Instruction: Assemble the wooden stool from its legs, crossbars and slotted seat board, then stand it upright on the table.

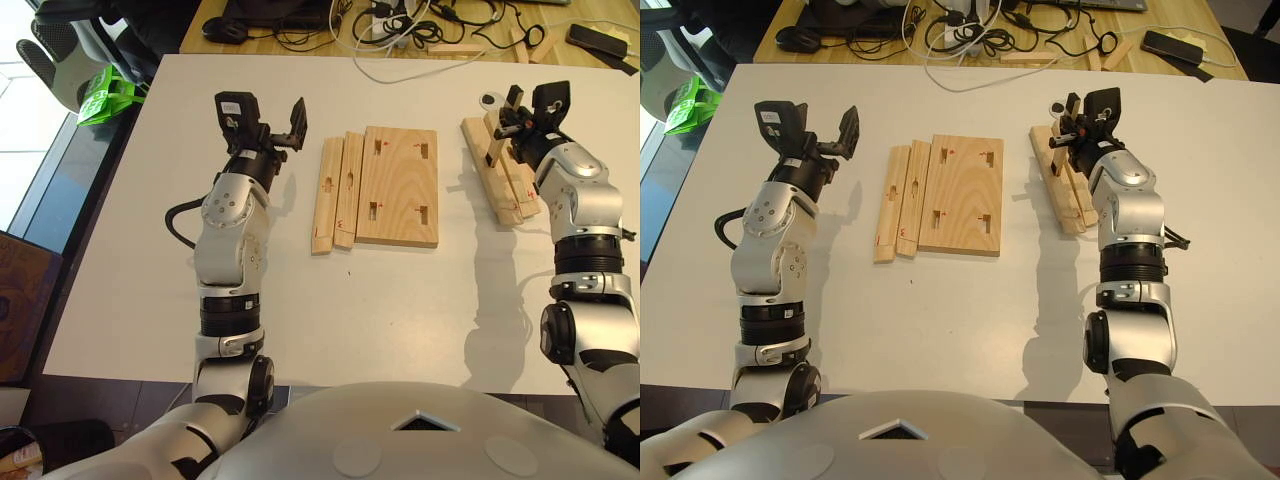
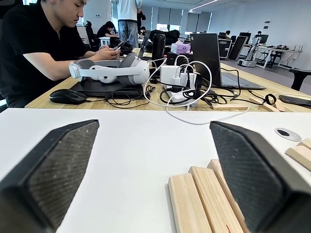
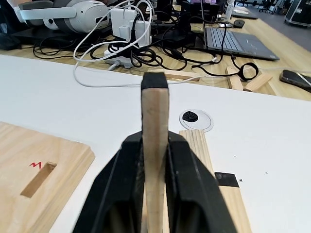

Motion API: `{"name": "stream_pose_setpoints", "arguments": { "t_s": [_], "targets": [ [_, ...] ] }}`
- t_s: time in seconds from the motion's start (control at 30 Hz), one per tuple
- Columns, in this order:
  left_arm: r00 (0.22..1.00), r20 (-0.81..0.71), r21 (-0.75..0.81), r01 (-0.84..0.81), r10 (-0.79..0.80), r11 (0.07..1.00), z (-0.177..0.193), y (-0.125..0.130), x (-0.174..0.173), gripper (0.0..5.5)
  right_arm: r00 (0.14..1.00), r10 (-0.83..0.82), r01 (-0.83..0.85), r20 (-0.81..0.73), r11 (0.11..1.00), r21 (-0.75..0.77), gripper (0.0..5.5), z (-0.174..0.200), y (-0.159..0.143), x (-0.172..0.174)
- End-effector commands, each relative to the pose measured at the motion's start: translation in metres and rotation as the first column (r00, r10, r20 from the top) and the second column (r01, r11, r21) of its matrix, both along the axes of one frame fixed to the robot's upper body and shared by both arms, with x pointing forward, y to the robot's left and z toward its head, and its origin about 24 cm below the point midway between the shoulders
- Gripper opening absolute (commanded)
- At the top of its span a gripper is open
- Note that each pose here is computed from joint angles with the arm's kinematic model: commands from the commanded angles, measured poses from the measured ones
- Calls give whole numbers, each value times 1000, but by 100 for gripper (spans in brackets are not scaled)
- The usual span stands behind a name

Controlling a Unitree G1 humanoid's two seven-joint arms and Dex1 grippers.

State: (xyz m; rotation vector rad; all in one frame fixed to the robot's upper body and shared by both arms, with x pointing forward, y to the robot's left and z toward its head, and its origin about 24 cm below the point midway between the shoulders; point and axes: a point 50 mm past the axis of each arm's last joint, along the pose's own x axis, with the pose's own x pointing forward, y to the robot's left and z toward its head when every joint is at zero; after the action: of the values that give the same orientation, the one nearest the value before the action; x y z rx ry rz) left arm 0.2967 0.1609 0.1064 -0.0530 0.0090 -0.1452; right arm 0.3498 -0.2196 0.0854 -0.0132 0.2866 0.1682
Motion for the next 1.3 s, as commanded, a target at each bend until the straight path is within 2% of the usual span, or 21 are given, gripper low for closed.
{"name": "stream_pose_setpoints", "arguments": {
  "t_s": [0.03, 0.4, 0.53, 0.73, 0.93, 1.0, 1.2, 1.3],
  "targets": [
    [1000, -10, 16, 1, -1, 1000, -1, 0, 3, 422, 995, -23, 34, -95, 992, 123, 39, -7, 16, 2],
    [1000, -3, 6, -11, 11, 1000, -1, 0, 3, 422, 983, -49, 35, -178, 996, -82, 39, -26, 35, -3],
    [1000, -2, 3, -13, 13, 1000, -1, -1, 4, 422, 977, -58, 49, -205, 998, -47, 39, -29, 35, -3],
    [1000, -1, 7, -12, 12, 1000, -2, -1, 5, 422, 996, -70, 68, -61, 997, -34, 39, -10, 31, 2],
    [1000, -3, 7, -10, 10, 1000, -3, -1, 6, 422, 989, -127, 125, -76, 992, -37, 39, -11, 30, -1],
    [1000, -3, 7, -10, 10, 1000, -3, -1, 6, 422, 982, -189, 188, -29, 982, -23, 39, -8, 35, -2],
    [1000, -2, 6, -2, 2, 1000, -4, -5, 7, 422, 960, -271, 273, 70, 962, -21, 39, -17, 79, 7],
    [1000, 0, 4, 3, -3, 1000, -5, -7, 7, 422, 941, -274, 291, 199, 955, -60, 39, -18, 99, 7]
  ]
}}
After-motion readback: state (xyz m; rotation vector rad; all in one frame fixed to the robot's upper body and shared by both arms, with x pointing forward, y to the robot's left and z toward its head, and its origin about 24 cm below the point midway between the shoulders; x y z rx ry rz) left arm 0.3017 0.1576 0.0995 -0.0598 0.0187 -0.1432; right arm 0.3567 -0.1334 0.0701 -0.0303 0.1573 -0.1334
